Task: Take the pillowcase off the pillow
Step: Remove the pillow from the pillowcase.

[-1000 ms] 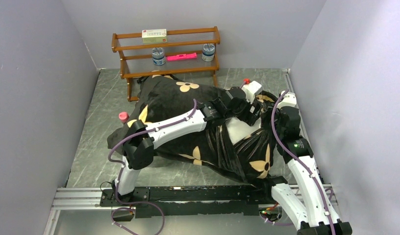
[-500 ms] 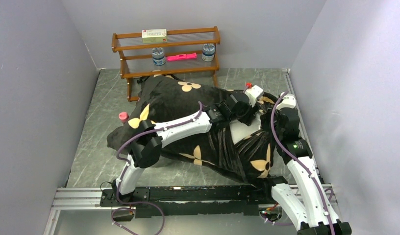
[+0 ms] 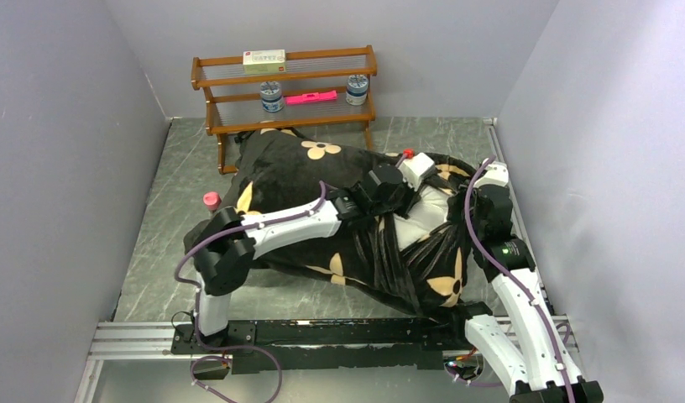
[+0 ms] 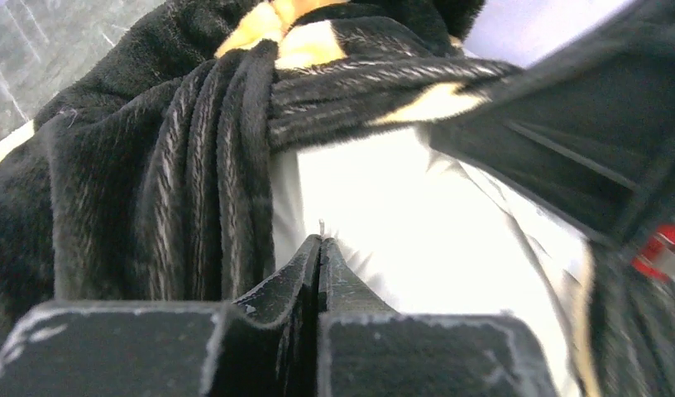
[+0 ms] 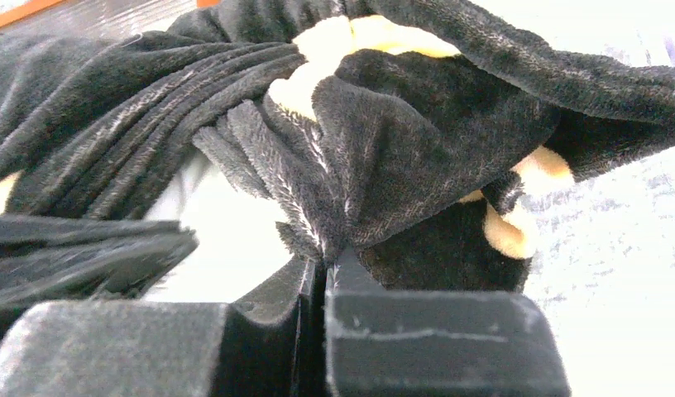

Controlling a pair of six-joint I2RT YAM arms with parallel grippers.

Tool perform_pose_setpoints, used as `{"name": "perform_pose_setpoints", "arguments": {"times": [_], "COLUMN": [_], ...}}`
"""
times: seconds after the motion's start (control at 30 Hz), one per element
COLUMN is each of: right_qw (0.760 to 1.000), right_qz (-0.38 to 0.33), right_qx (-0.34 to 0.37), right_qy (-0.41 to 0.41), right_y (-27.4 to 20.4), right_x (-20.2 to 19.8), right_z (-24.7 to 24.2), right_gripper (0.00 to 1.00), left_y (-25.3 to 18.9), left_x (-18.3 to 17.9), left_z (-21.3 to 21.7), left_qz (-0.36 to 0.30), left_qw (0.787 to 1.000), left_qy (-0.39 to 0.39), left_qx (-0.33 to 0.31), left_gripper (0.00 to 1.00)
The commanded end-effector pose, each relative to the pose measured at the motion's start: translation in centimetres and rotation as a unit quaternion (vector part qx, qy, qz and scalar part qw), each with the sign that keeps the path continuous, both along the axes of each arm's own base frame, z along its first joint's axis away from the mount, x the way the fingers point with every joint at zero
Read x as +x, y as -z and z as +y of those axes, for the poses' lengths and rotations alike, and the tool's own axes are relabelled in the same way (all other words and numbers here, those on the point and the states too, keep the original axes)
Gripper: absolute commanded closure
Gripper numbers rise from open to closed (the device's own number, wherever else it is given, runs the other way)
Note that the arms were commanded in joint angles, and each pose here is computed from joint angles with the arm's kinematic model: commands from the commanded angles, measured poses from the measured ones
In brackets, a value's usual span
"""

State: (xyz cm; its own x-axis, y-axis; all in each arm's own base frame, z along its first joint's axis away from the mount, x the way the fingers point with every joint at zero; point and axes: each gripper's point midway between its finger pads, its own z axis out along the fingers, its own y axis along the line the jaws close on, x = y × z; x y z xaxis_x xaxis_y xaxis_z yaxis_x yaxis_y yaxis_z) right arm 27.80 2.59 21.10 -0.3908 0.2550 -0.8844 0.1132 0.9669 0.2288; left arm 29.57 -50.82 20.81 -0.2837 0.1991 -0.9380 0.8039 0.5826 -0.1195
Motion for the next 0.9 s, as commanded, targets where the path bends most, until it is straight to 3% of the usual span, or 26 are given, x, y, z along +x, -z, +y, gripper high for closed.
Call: {"name": "perform_pose_setpoints", "arguments": {"times": [0.0, 0.2, 0.4, 0.53, 0.6, 0.87], "right_qw": [0.996, 0.994, 0.998, 0.999, 1.000, 0.998], "right_qz": [-0.049, -0.033, -0.018, -0.028, -0.025, -0.049], "right_qx": [-0.020, -0.030, -0.018, -0.004, 0.000, 0.028], "right_qy": [0.076, 0.097, 0.050, 0.018, 0.006, -0.016], "right_y": [-4.0, -3.8, -3.3, -3.6, -3.4, -3.5], "right_x": [1.0, 1.3, 1.8, 2.0, 2.0, 1.8], "right_z": [-2.8, -3.6, -1.8, -0.6, -0.2, 1.0], "right_gripper": [1.00, 1.00, 1.00, 1.00, 1.00, 1.00], "left_y": [0.1, 0.5, 0.4, -2.4, -3.6, -5.8], "left_x": [-2.7, -3.8, -4.0, -3.4, -3.5, -2.8], "left_z": [3.5, 5.5, 5.7, 4.6, 3.9, 0.1], "left_qz": [0.012, 0.019, 0.032, 0.015, 0.011, 0.022], "left_qw": [0.999, 0.998, 0.998, 0.998, 0.998, 0.998], "left_qy": [0.031, 0.031, 0.028, 0.034, 0.046, 0.066], "left_qx": [0.038, 0.052, 0.055, 0.041, 0.031, -0.012], "left_gripper": [0.95, 0.95, 0.94, 0.59, 0.46, 0.31]}}
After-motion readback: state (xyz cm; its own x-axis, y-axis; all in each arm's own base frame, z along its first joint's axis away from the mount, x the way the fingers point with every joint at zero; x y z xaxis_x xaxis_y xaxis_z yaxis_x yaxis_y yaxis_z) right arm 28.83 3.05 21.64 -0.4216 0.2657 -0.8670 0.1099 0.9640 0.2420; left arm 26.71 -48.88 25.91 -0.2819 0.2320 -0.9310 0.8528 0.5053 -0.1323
